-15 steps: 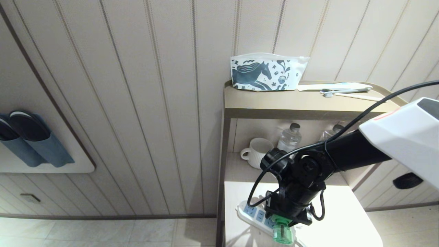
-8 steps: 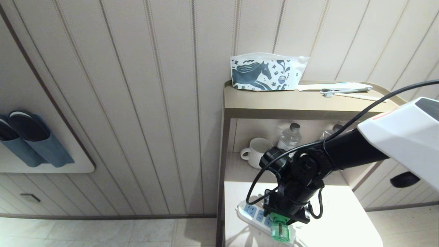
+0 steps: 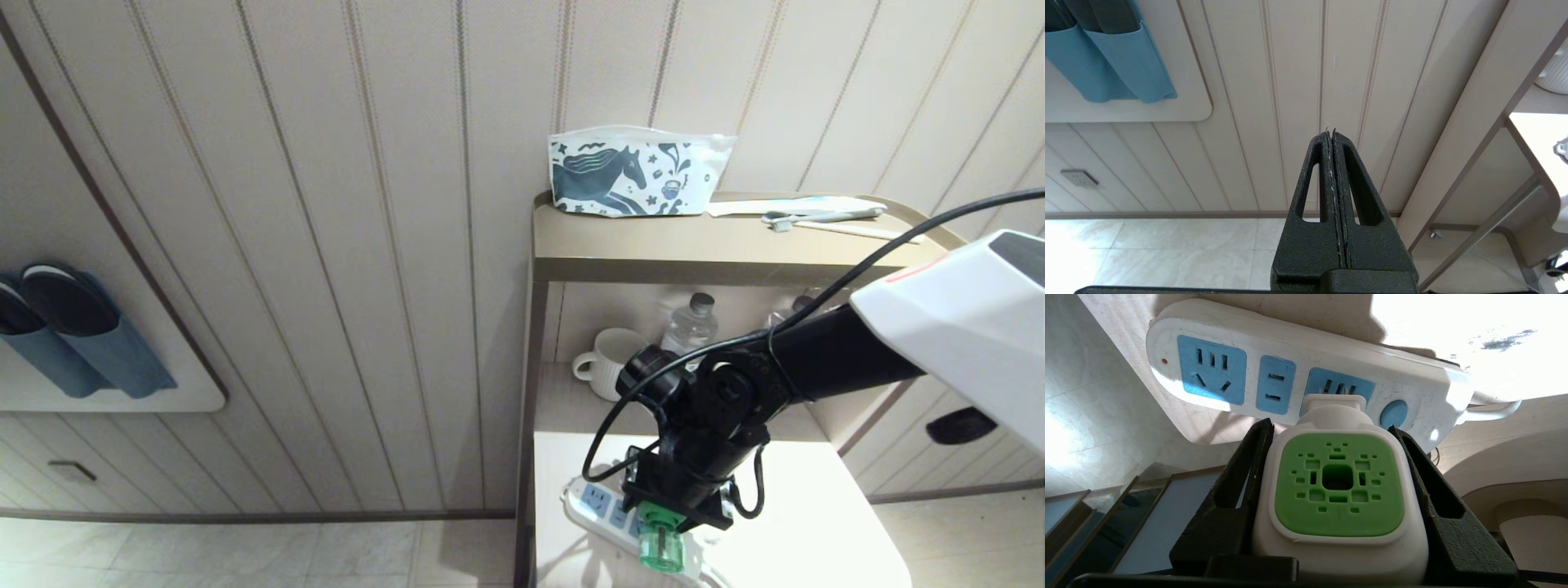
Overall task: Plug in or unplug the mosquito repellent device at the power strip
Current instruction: Insert the plug into the socket
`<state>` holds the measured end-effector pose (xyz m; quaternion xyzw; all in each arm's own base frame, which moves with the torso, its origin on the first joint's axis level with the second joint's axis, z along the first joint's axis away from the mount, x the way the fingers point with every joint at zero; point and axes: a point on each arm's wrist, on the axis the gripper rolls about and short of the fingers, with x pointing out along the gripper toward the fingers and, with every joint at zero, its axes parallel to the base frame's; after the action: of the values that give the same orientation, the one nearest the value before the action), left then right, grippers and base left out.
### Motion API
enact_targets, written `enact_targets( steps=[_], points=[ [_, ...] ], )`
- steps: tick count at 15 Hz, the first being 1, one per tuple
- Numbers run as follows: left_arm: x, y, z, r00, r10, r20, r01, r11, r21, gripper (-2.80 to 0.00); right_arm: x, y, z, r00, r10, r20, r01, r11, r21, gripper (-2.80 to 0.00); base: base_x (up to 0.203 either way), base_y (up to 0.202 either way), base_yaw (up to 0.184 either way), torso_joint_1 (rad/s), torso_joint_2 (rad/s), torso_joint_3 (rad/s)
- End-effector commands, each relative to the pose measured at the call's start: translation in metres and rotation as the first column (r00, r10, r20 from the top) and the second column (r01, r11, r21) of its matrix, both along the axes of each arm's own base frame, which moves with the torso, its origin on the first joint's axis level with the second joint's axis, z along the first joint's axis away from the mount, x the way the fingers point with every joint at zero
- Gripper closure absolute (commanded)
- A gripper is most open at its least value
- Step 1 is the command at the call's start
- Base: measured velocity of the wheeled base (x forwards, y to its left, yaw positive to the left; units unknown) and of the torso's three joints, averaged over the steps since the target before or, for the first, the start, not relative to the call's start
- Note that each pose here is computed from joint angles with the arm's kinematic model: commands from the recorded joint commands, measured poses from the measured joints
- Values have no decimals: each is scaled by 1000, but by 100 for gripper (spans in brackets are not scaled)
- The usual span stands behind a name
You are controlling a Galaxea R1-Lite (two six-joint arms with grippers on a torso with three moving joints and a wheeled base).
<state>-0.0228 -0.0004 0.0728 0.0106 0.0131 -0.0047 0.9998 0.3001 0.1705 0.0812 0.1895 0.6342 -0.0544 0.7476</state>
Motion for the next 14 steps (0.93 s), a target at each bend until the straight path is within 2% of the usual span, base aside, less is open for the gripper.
enact_targets(
  steps=[1, 9, 14],
  points=[
    [0, 0, 0, 1000, 0, 0, 0, 1000, 0, 0, -1, 0, -2, 1000, -2, -13, 2, 1000, 0, 0, 0, 0, 0, 0, 0, 0],
    [0, 0, 0, 1000, 0, 0, 0, 1000, 0, 0, -6, -6, -3, 998, -33, -54, 34, 999, 9, 0, 0, 0, 0, 0, 0, 0],
    [0, 0, 0, 1000, 0, 0, 0, 1000, 0, 0, -3, -4, -4, 998, -35, -51, 35, 999, 11, 0, 0, 0, 0, 0, 0, 0]
  ],
)
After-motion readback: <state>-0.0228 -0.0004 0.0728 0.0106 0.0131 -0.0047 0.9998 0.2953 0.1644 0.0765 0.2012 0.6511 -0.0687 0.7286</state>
